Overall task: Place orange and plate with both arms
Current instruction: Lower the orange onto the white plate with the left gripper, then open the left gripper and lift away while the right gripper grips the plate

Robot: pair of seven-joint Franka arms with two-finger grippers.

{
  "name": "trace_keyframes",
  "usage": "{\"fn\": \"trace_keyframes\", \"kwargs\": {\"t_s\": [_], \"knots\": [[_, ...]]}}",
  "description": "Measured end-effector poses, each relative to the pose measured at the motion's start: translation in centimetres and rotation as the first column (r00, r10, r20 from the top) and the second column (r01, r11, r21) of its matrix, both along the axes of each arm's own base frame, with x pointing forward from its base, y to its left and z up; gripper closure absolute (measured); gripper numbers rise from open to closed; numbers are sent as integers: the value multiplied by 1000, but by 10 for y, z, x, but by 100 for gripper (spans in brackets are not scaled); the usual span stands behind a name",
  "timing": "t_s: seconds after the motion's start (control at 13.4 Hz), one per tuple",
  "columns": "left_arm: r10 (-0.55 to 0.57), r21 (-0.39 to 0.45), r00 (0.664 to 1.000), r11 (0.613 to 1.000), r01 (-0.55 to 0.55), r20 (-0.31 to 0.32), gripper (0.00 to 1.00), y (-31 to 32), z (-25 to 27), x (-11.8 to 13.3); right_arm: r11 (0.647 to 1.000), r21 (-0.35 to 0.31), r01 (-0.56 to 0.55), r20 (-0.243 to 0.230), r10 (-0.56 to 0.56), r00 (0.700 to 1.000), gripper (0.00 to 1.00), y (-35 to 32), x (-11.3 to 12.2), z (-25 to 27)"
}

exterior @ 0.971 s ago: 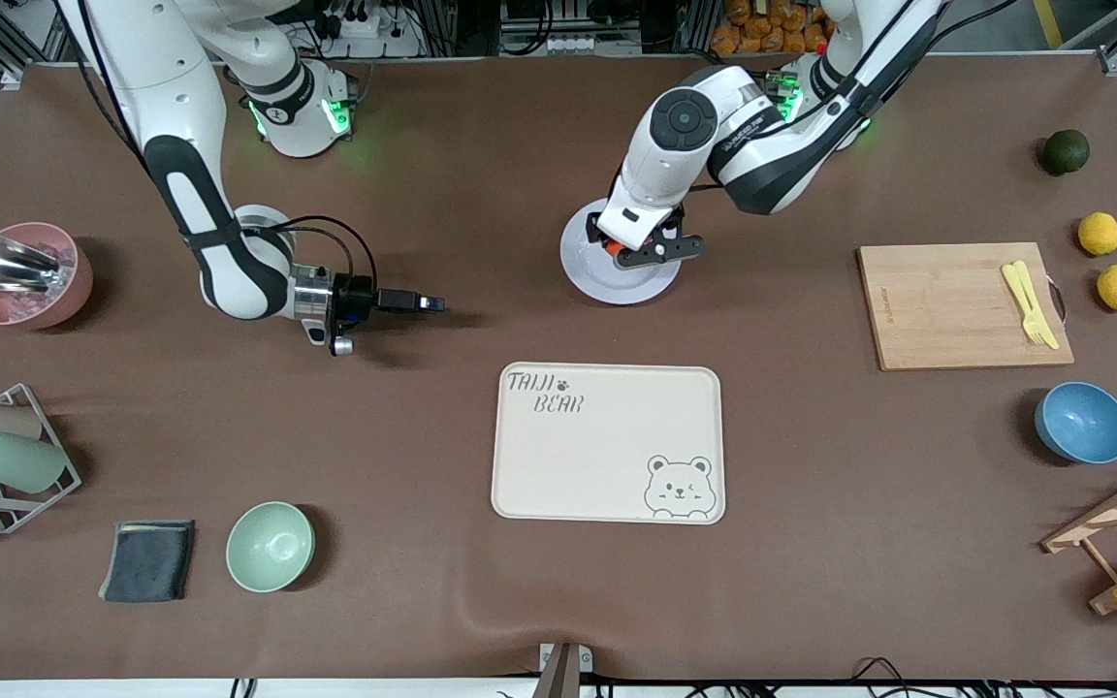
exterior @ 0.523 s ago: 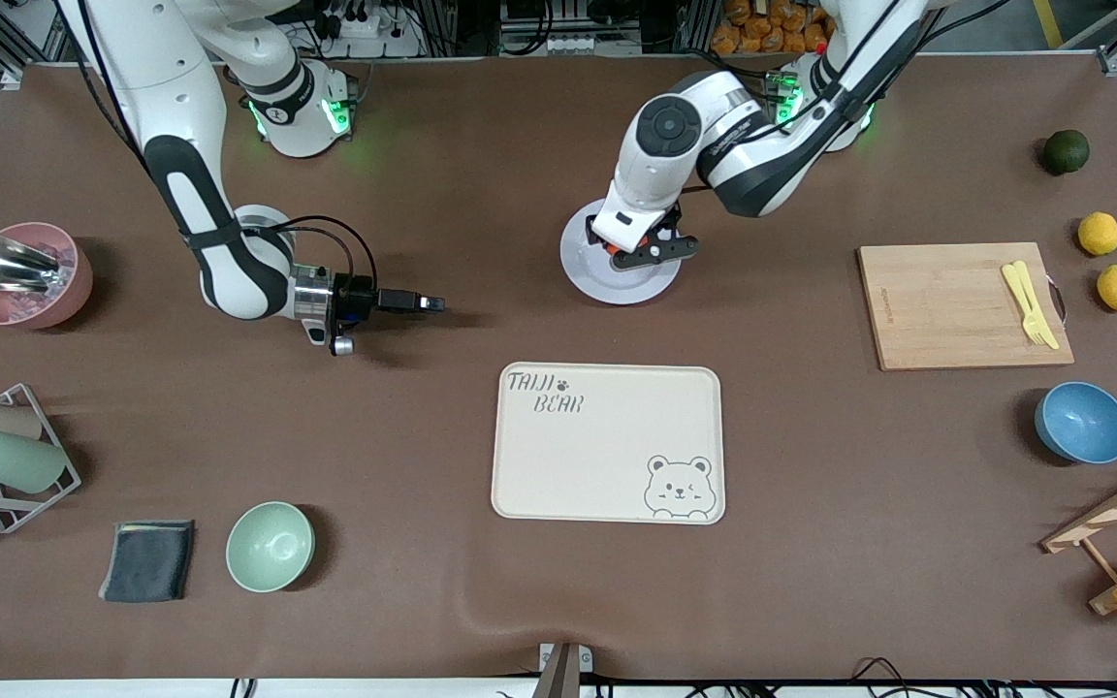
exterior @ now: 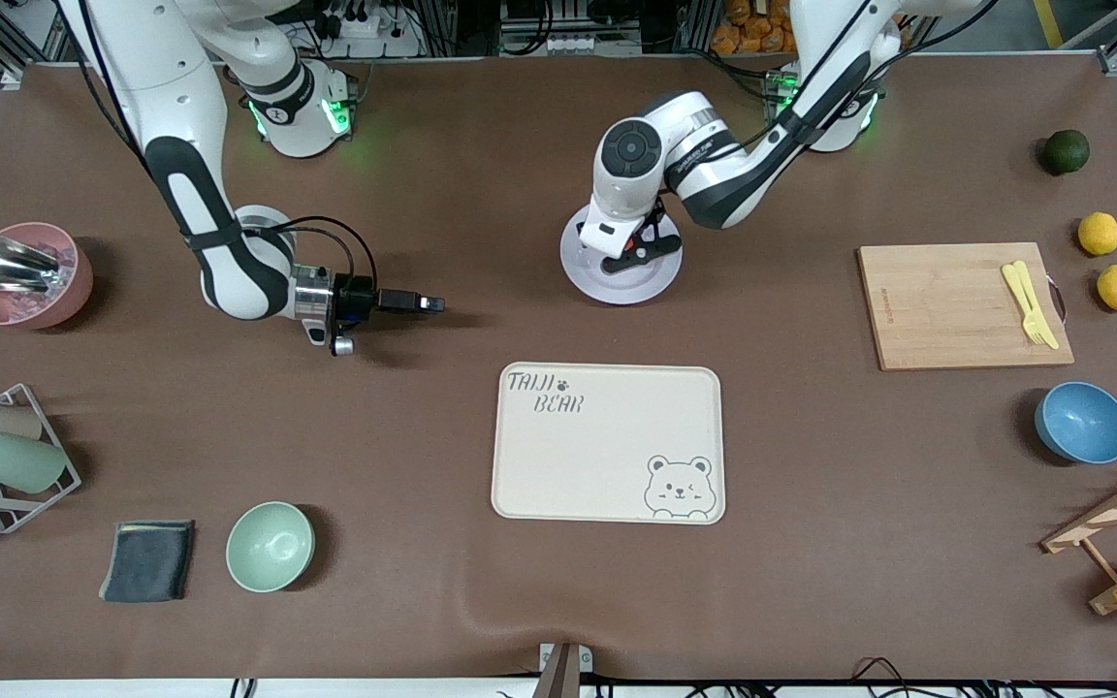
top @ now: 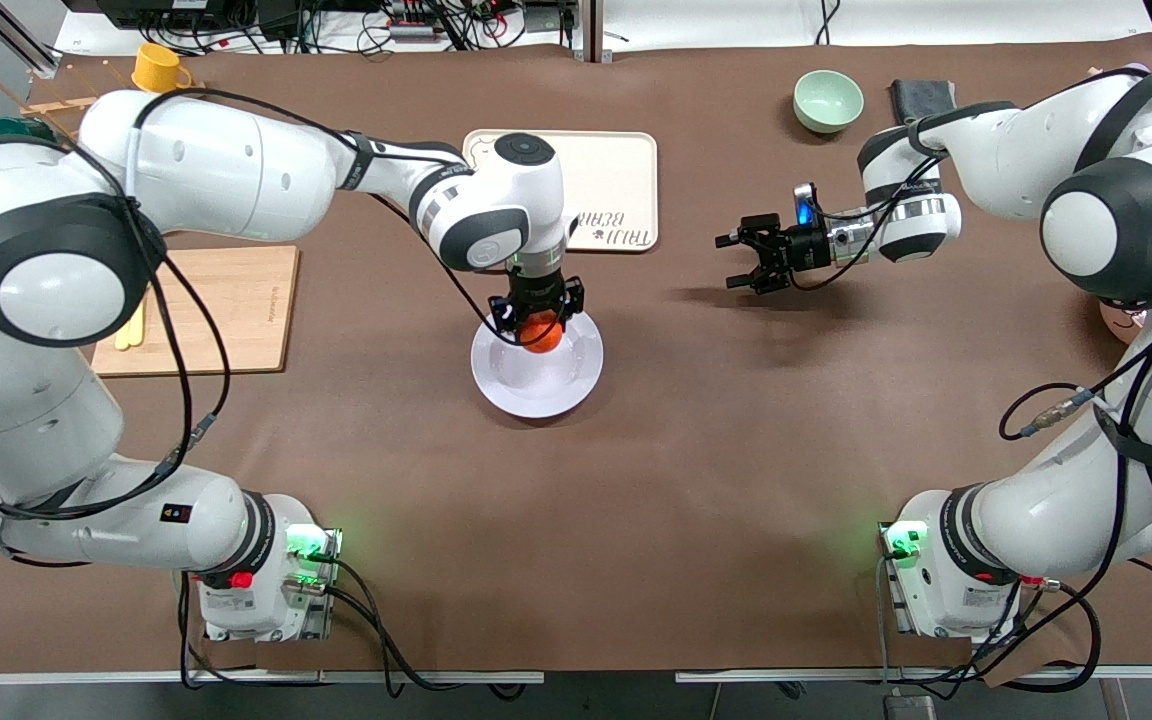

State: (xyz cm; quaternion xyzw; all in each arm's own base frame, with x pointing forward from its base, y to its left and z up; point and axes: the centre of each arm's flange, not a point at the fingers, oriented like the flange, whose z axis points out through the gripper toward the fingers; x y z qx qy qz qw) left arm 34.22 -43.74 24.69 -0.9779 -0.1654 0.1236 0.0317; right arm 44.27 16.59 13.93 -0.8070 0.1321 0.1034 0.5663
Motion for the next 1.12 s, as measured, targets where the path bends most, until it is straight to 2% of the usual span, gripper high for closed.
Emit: {"fn": "trace_keyframes", "kwargs": {"t_s": [0.22,0.45,0.82,1.05,1.12], "knots": [[2,15,999,1000,-2,-47,25,-7,-19,-16,1000,-2,-2,0,2,1000,0,-1,-2,-4],[-7,21,998,1000,8,-63,25,-13,-26,-25,1000,-2,-2,-1,2,1000,0,-1,-2,-5],[-11,12,1000,1000,11,-30,25,-15,-25,-7,1000,-2,-2,-1,2,1000,0,-1,-2,-5],[11,6,1000,1000,-11,-16,1,-16,-22,6,1000,-3,-2,-1,2,1000,0,-1,-2,-5],[19,2,1000,1000,-19,-4,1,-18,-17,11,1000,-3,-2,-1,2,1000,0,-1,-2,-5]]}}
